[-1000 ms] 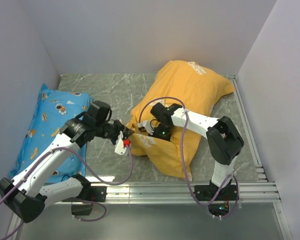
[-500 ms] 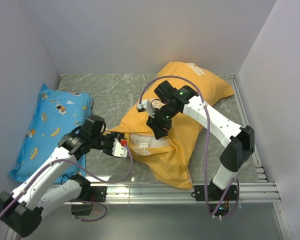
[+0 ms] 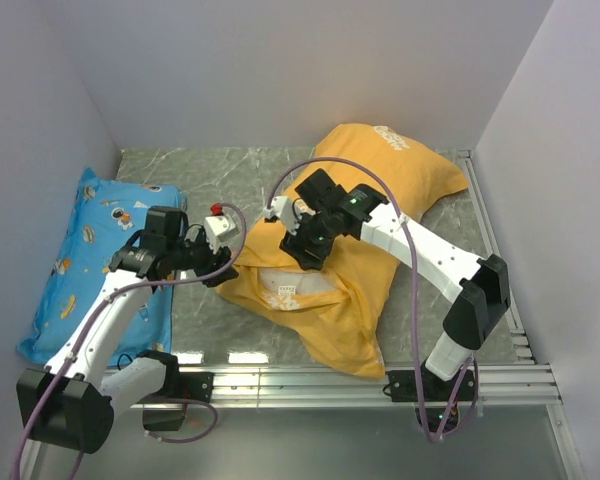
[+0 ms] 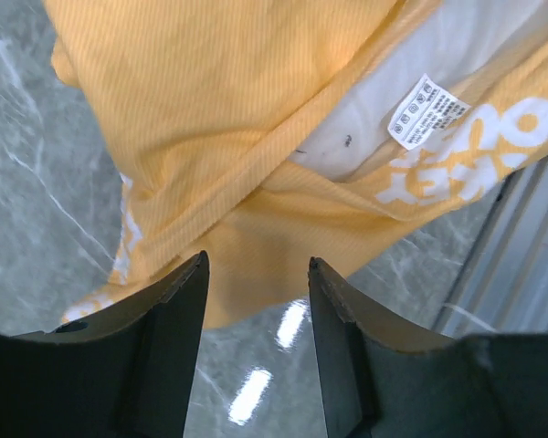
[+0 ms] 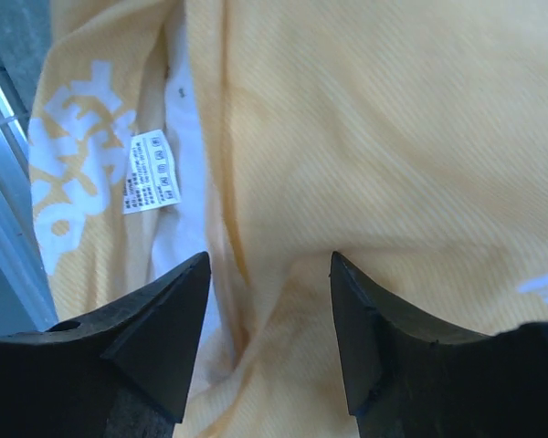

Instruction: Put the pillow into the pillowcase

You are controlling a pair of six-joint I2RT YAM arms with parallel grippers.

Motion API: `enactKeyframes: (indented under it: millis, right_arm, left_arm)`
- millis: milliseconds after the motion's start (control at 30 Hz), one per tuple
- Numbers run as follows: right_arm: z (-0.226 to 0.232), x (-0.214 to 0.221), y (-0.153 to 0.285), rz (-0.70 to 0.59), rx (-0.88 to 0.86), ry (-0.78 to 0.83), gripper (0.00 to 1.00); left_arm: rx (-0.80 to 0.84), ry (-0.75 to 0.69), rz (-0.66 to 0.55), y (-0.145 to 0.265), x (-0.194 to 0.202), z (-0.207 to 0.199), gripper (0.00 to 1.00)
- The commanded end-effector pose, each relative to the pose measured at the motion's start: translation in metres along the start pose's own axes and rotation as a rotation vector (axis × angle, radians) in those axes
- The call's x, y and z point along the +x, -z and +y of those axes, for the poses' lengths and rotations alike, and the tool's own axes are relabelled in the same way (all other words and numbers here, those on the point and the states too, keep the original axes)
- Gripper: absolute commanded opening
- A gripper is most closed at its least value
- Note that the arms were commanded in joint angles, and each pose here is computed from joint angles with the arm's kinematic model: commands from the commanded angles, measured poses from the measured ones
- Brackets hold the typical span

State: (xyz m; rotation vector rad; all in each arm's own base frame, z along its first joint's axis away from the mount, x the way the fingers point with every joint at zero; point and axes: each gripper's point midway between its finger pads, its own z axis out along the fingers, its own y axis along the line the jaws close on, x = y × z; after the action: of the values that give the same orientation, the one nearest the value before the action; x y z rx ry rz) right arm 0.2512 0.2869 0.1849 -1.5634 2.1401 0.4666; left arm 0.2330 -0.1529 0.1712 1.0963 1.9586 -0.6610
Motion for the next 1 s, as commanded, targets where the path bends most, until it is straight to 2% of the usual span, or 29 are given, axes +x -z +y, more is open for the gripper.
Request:
enactKeyframes:
  millis: [0,33,100,133,233,400,467,533,567,600,667,700,767,800,967]
  right_arm:
    - [0.011,0.009,-0.009,0.055,-0.034,0.032,0.62]
    - [0.014,0.013,-0.011,0.075,-0.048,0.050,0.62]
    - [0.016,0.026,-0.018,0.124,-0.063,0.056,0.53]
    - [0.014,0.028,-0.021,0.129,-0.054,0.052,0.34]
    - [0.009,0.021,-0.020,0.110,-0.050,0.039,0.00]
    - [0.000,-0.024,0.016,-0.057,-0.068,-0.031,0.00]
    - [-0.006,-0.043,0.035,-0.151,-0.090,-0.095,0.00]
    - [-0.008,-0.053,0.048,-0.203,-0.122,-0.160,0.00]
    - [-0.010,-0.058,0.056,-0.251,-0.156,-0.184,0.00]
    - [-0.010,-0.059,0.059,-0.266,-0.173,-0.215,0.00]
    - [-0.012,-0.054,0.063,-0.285,-0.200,-0.246,0.00]
    - [-0.006,-0.055,0.065,-0.306,-0.251,-0.267,0.00]
    - [0.000,-0.053,0.069,-0.339,-0.314,-0.299,0.00]
    - [0.006,-0.054,0.073,-0.357,-0.367,-0.304,0.00]
    - [0.016,-0.073,0.080,-0.438,-0.448,-0.292,0.00]
  left_arm:
    - [0.096,0.073,-0.082,0.015,-0.016,-0.024,0.53]
    - [0.106,0.063,-0.088,0.015,-0.013,-0.028,0.53]
    - [0.111,0.025,-0.126,0.018,-0.017,-0.034,0.52]
    - [0.116,0.010,-0.134,0.017,-0.018,-0.036,0.51]
    - [0.100,0.002,-0.086,0.004,-0.013,-0.038,0.44]
    - [0.212,0.027,-0.032,-0.021,-0.011,-0.056,0.20]
    - [0.259,0.070,-0.084,-0.028,-0.023,-0.060,0.16]
    - [0.273,0.191,-0.066,-0.042,-0.019,-0.062,0.12]
    - [0.254,0.186,-0.124,-0.050,-0.031,-0.054,0.11]
    - [0.253,0.315,-0.098,-0.062,-0.021,-0.053,0.08]
    - [0.227,0.353,-0.149,-0.075,-0.031,-0.040,0.06]
    - [0.202,0.371,-0.232,-0.086,-0.052,-0.024,0.06]
    - [0.180,0.381,-0.298,-0.097,-0.073,-0.005,0.06]
    - [0.149,0.382,-0.360,-0.108,-0.100,0.017,0.05]
    - [0.028,0.414,-0.468,-0.119,-0.160,0.119,0.05]
